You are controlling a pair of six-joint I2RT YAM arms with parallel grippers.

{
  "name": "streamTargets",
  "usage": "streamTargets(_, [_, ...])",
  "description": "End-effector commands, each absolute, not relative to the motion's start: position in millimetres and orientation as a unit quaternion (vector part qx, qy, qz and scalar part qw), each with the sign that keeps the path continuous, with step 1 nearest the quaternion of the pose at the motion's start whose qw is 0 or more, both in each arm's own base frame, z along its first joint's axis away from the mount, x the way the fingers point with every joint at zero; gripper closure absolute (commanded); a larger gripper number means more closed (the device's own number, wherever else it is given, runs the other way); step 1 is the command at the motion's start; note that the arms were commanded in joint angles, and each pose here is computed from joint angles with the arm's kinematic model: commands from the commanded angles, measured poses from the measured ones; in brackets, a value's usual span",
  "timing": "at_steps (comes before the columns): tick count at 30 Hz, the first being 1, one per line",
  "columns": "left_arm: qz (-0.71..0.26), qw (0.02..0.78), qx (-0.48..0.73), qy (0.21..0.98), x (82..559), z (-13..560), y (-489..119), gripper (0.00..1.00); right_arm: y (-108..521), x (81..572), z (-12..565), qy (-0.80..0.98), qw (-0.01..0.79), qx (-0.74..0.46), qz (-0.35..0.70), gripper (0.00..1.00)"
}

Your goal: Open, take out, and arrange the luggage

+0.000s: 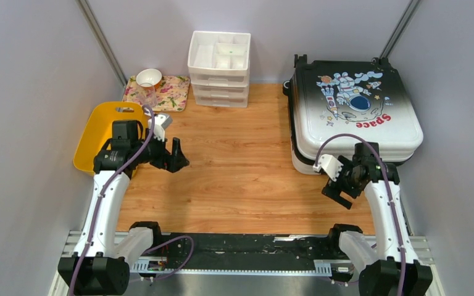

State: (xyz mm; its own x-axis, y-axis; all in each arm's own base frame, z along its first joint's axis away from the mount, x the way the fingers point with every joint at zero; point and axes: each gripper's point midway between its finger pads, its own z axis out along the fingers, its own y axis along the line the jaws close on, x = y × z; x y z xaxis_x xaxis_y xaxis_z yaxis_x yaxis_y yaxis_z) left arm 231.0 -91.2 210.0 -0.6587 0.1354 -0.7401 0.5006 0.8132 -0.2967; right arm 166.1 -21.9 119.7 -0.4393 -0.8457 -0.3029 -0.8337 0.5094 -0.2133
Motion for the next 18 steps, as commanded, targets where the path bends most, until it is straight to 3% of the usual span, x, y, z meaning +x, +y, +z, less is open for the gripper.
streamTargets(1, [-0.278,0.387,0.223,0.850,232.6,218.5,-103.3,0.01,-41.4,223.8,123.7,0.802,0.232,-0.541,-0.104,0.04])
streamTargets(12, [-0.289,0.407,0.247,0.831,231.4,215.4,-109.1,0.01,-50.6,257.7,85.6,0.787,0.233,-0.556,-0.130,0.05])
streamTargets(18, [-0.289,0.400,0.238,0.836,234.8,211.3,-108.2,0.01,-32.9,253.5,59.4,0.807,0.199,-0.553,-0.058,0.10])
